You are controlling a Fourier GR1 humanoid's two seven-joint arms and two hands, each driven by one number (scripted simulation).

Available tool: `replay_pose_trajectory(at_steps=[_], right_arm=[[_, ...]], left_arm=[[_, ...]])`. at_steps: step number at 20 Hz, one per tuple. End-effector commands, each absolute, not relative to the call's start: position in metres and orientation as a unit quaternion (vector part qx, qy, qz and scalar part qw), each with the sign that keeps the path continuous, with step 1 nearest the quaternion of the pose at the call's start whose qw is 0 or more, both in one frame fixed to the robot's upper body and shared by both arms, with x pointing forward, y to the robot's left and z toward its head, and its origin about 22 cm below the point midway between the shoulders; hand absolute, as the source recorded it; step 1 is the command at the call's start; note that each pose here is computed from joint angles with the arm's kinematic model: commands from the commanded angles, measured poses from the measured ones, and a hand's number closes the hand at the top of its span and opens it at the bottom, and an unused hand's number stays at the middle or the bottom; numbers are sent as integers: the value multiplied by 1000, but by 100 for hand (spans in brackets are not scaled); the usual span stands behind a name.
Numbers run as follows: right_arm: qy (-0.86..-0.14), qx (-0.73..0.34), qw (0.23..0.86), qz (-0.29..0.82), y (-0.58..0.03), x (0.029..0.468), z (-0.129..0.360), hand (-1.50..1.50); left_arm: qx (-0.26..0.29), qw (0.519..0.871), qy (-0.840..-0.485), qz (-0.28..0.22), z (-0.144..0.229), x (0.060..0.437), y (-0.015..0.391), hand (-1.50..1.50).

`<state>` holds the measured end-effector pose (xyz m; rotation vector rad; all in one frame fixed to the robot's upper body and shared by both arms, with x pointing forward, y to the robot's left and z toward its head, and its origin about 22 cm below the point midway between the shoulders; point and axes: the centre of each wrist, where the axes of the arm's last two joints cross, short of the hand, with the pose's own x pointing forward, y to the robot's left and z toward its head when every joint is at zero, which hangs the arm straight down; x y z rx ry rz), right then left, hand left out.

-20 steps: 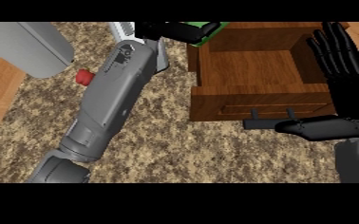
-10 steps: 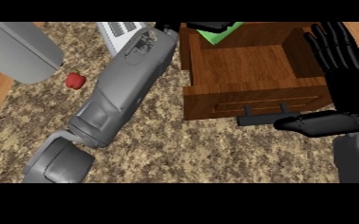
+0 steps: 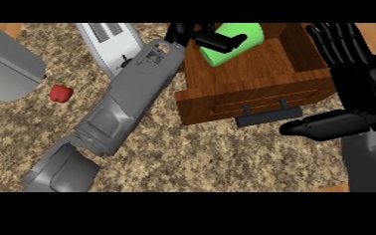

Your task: Pick up the cup, place it into the drawer and close the drawer

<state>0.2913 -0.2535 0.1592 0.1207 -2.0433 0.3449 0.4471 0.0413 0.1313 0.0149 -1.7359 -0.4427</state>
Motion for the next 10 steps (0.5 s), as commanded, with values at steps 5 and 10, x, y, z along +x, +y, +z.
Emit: replay_pose_trajectory(at_steps=[5,10], right_arm=[[-848,106,489,175,-234,301,165,-150],[-822,221,466,243,-205,295,162,150]], left_arm=[[-25,623,-764,-164,123,443,42,-150],[-81,609,-781,-109,114,441,48,-150]])
